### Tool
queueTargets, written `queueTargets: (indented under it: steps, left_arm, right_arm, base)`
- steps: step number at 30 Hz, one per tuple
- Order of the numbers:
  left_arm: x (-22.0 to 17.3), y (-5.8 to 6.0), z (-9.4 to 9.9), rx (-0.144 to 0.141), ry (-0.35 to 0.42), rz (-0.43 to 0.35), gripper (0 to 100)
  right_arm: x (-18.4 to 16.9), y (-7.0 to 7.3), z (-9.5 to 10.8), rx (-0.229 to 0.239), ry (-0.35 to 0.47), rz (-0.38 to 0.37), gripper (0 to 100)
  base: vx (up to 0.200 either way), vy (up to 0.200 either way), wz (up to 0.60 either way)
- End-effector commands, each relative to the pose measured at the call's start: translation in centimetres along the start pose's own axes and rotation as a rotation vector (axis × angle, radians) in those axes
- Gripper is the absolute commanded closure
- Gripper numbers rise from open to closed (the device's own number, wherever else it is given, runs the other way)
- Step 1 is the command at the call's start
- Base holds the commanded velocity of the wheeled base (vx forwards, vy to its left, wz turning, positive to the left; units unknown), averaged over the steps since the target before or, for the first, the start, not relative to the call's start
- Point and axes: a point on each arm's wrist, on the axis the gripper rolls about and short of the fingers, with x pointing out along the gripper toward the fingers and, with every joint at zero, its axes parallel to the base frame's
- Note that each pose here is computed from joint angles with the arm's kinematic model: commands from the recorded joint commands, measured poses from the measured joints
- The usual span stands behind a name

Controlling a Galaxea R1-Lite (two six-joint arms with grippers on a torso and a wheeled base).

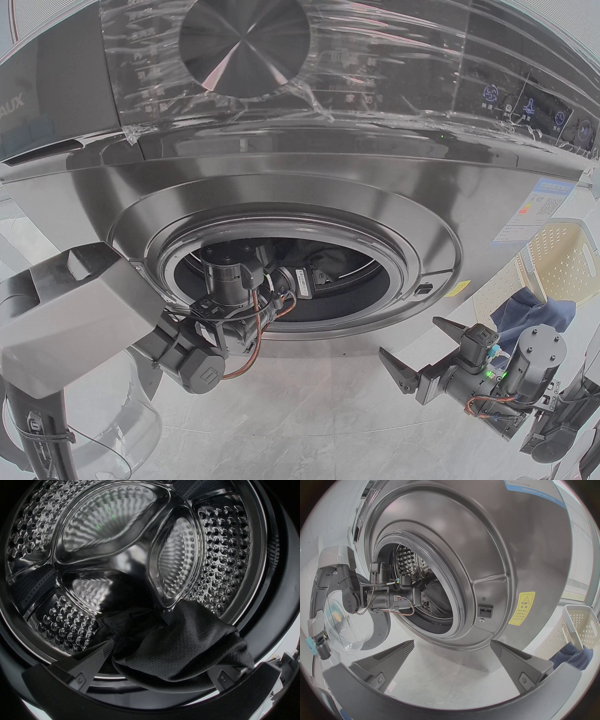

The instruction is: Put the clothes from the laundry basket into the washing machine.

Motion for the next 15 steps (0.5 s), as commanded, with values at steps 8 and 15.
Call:
queueTargets:
  steps: [8, 15]
  left_arm:
    - [5.7, 1.9, -3.1, 0.018, -0.029, 0.046, 100]
    - [8.5, 1.8, -3.5, 0.009, -0.061, 0.050, 100]
  right_arm:
    - [0.0, 0.1, 0.0, 0.001, 0.001, 0.003, 0]
    - [0.1, 0.1, -0.1, 0.000, 0.004, 0.003, 0]
  base:
    - [0.000, 0.000, 0.00]
    - [0.000, 0.000, 0.00]
